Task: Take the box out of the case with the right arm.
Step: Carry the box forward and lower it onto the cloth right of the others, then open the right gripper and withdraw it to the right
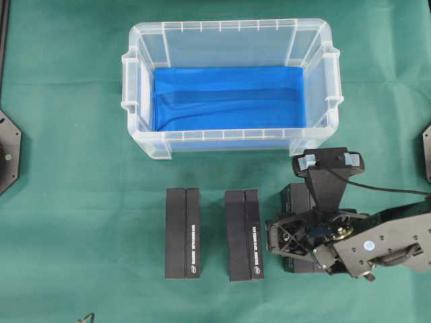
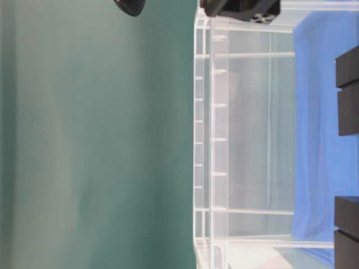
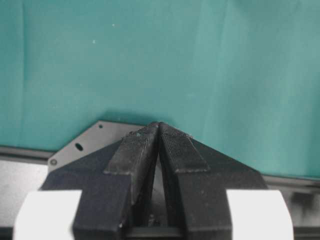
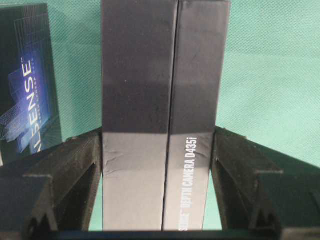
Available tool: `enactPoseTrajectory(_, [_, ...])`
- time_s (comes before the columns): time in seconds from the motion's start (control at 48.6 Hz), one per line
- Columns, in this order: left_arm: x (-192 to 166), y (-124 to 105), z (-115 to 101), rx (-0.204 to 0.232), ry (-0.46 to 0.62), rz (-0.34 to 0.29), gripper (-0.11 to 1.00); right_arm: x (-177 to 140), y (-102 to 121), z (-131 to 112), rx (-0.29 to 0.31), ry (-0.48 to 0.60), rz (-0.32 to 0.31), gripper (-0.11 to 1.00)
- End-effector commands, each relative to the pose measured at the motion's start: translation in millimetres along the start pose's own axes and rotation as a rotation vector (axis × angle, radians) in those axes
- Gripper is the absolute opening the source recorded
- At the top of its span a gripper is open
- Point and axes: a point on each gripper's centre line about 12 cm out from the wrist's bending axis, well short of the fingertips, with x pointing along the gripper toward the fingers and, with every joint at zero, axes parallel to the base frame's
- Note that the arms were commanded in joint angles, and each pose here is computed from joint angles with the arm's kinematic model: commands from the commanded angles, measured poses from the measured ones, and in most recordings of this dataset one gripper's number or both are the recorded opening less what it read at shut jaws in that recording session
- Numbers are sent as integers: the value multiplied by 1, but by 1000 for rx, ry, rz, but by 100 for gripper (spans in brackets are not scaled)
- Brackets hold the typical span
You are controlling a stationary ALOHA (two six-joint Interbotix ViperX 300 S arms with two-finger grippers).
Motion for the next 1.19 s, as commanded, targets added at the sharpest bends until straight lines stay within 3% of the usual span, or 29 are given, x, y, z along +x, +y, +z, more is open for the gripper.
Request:
enactPoseTrajectory(0.0, [-3, 0, 2, 1, -11, 0, 2, -9, 3, 1, 6, 17, 28, 66])
enactPoseTrajectory(0.185, [-3, 0, 1, 1, -14, -1, 2, -10, 4, -1, 6, 27, 36, 68])
enactPoseTrajectory(0.35, [-3, 0, 1, 1, -14, -1, 2, -13, 7, -2, 10, 34, 42, 89])
enactPoseTrajectory(0.617, [-3, 0, 1, 0, -14, -1, 2, -24, 11, -2, 15, 48, 65, 88])
enactPoseTrajectory(0.803, [-4, 0, 2, 0, -16, -1, 2, -64, 15, 6, 30, 50, 89, 88])
enactPoseTrajectory(0.988, [-3, 0, 2, 0, -13, -1, 2, -114, 12, 24, 45, -8, 62, 88])
enactPoseTrajectory(1.173, [-3, 0, 2, 0, -14, -1, 2, -152, 13, 39, 8, -60, 46, 88])
